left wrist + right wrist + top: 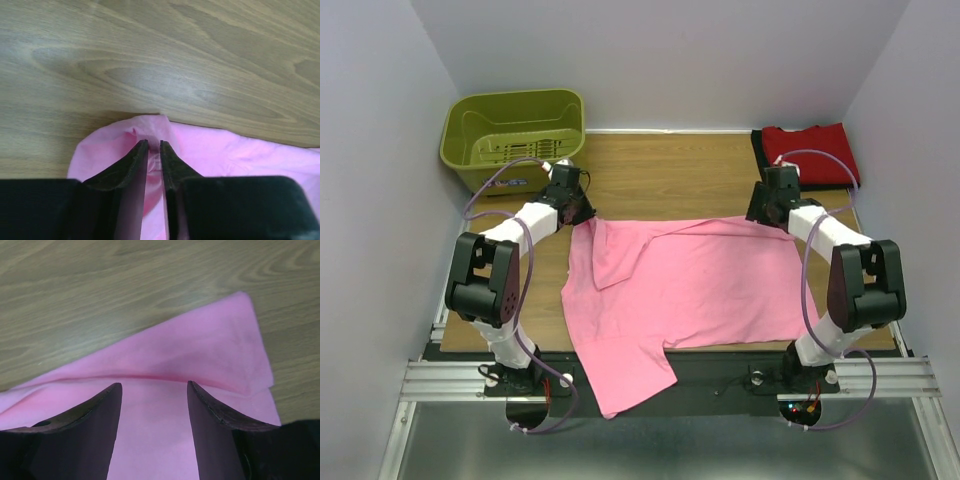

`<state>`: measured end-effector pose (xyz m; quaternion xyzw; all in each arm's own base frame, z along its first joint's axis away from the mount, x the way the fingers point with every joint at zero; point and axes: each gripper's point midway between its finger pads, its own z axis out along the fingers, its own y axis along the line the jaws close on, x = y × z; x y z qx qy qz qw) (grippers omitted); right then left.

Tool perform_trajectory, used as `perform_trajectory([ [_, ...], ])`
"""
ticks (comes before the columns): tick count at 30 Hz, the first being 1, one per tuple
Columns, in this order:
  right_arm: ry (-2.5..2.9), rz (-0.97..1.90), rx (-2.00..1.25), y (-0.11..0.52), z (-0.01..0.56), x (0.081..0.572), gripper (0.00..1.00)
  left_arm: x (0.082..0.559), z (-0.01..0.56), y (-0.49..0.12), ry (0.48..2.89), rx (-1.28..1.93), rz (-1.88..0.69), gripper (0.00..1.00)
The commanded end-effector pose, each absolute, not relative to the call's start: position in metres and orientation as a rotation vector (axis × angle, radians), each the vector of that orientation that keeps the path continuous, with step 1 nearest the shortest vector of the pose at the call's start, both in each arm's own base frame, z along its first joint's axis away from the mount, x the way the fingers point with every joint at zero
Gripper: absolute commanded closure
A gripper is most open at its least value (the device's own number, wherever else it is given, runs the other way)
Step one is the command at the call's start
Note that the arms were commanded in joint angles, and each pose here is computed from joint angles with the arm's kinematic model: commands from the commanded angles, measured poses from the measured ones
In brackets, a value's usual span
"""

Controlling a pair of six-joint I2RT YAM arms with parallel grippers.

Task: Fold and stack the t-shirts
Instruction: Fold the tshirt

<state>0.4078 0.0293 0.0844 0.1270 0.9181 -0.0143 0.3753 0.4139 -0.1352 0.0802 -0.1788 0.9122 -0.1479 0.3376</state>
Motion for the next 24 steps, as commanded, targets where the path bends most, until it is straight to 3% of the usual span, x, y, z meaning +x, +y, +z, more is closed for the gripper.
perform_trajectory([
  [1, 2.296, -0.035, 0.467, 0.004, 0.082, 0.426, 0.40, 0.417, 0.091, -0.126, 2.344, -0.463, -0.342, 0.80],
  [4, 2.304, -0.018, 0.536, -0.011, 0.070, 0.427, 0.40, 0.415, 0.091, -0.124, 2.339, -0.458, -0.336, 0.98],
  [5, 2.303, -0.005, 0.547, -0.011, 0.067, 0.428, 0.40, 0.414, 0.095, -0.123, 2.324, -0.455, -0.342, 1.00],
  [11, 2.354, 0.018, 0.709, -0.039, 0.031, 0.417, 0.40, 0.401, 0.120, -0.106, 2.252, -0.457, -0.327, 1.00],
  [21, 2.378, 0.045, 0.745, -0.043, 0.018, 0.408, 0.40, 0.394, 0.104, -0.107, 2.280, -0.481, -0.378, 1.00],
  [22, 2.380, 0.053, 0.747, -0.043, 0.017, 0.408, 0.40, 0.394, 0.104, -0.113, 2.288, -0.473, -0.412, 0.94],
  [23, 2.381, 0.056, 0.744, -0.042, 0.017, 0.408, 0.40, 0.399, 0.110, -0.115, 2.273, -0.469, -0.430, 0.71],
  [24, 2.382, 0.058, 0.742, -0.041, 0.017, 0.408, 0.40, 0.400, 0.107, -0.118, 2.283, -0.476, -0.442, 0.61],
])
